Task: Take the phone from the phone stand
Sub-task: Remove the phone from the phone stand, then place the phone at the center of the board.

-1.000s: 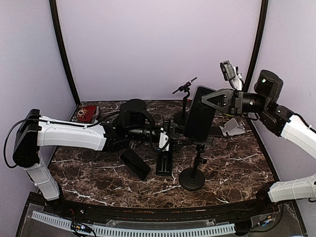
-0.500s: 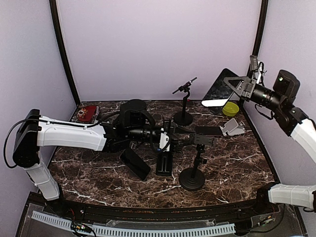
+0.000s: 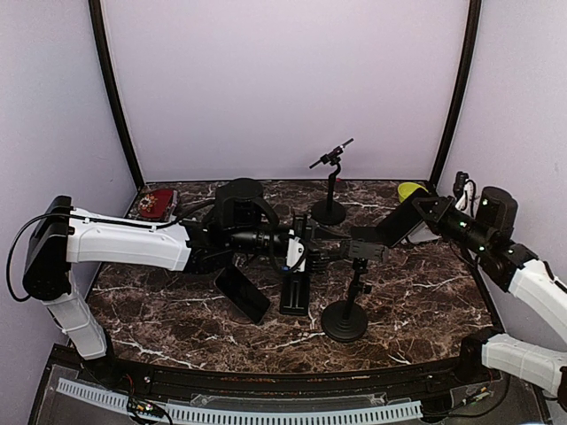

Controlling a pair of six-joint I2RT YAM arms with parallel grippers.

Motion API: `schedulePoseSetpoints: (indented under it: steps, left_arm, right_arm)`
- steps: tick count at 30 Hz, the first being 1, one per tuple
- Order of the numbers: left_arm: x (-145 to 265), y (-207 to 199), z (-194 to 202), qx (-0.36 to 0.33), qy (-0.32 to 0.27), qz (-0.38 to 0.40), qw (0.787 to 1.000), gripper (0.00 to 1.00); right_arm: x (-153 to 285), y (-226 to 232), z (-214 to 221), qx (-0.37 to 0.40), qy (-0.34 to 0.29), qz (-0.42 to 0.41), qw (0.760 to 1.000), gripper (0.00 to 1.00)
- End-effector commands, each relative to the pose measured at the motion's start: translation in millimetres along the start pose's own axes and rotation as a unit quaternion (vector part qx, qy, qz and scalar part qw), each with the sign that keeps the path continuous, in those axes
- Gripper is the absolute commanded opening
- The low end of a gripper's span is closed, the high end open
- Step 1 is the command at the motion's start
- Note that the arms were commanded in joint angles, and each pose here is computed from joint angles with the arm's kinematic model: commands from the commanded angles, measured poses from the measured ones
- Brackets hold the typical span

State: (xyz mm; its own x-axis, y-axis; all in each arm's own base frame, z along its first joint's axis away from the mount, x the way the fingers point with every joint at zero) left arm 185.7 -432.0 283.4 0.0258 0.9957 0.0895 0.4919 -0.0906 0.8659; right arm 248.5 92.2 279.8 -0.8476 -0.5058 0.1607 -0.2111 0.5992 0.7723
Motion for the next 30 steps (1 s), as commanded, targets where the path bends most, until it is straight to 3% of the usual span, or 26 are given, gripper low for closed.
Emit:
schedulePoseSetpoints:
  steps: [1, 12, 30]
  left_arm:
    - [3, -5, 5, -0.001, 0.02, 0.001, 1.0, 0.0]
    - [1, -6, 6, 0.001, 0.02, 0.003, 1.0, 0.0]
    - [3, -8, 6, 0.002, 0.023, 0.004, 1.0, 0.0]
  right_arm:
    - [2, -12, -3, -0.041, -0.069, -0.014, 0.997, 0.0]
    - [-1, -79, 38, -0.128, -0.111, 0.05, 0.984, 0.02]
    - [-35, -110, 68, -0.178, -0.126, 0.127, 0.968, 0.11]
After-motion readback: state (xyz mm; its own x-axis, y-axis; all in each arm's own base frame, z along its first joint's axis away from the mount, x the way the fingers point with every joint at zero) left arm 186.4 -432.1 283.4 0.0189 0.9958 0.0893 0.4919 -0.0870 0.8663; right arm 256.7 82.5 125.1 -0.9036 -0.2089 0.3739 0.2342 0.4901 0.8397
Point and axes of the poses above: each gripper's point midway between its finger pads, its own x axis back along the fingers, its own y axis along the line the jaws close on, z = x × y, the point moved 6 cm from there along x, back along the fingers, and after that the axes turned 1 degree about -x, right-handed, at the moved point
